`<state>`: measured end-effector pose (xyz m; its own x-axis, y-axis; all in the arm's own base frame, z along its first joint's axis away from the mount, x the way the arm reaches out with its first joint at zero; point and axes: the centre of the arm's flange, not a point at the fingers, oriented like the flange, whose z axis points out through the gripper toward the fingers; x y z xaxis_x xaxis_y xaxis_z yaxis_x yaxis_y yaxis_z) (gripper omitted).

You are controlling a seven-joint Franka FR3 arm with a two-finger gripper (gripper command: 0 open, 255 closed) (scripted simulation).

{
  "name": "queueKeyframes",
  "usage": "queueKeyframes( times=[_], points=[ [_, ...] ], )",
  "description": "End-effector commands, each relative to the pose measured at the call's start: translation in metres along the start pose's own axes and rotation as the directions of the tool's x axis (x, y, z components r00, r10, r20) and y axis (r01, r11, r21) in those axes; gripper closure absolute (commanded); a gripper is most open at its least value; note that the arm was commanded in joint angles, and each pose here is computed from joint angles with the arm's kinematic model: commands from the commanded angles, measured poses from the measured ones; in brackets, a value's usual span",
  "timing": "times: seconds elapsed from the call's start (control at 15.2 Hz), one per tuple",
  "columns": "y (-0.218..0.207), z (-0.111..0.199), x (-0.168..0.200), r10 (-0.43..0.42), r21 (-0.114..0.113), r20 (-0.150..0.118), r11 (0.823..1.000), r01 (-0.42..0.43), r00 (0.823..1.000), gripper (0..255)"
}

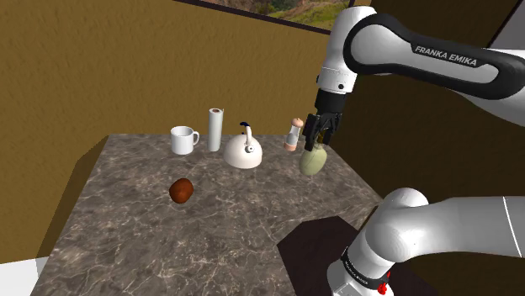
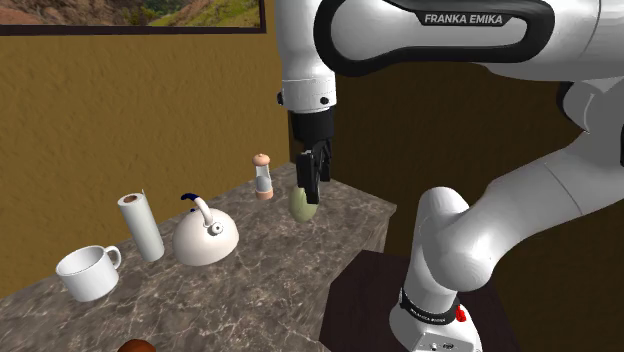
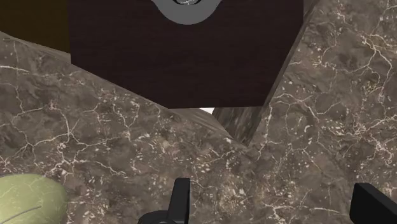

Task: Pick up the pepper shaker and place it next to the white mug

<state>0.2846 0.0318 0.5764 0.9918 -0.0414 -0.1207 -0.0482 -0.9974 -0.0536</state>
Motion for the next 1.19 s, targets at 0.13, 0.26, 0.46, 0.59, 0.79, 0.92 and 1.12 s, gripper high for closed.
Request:
queueKeyframes(
  times=[0.13,0.26,0.46,0.59,0.79,0.92,1.12],
  points=[
    [0.017,0.007,0.016,0.004,-0.011,-0.008,1.0,-0.004,1.0,0],
    [0.034,0.013,0.032,0.008,-0.023,-0.016,1.0,-0.008,1.0,0],
    [0.06,0.022,0.056,0.013,-0.039,-0.027,0.999,-0.014,1.0,0],
    [0.078,0.027,0.072,0.017,-0.05,-0.035,0.999,-0.018,0.999,0],
    [0.104,0.035,0.096,0.022,-0.067,-0.047,0.997,-0.025,0.999,0],
    [0.122,0.04,0.112,0.025,-0.078,-0.055,0.997,-0.029,0.998,0],
    [0.149,0.046,0.136,0.03,-0.095,-0.067,0.995,-0.036,0.997,0]
  ],
)
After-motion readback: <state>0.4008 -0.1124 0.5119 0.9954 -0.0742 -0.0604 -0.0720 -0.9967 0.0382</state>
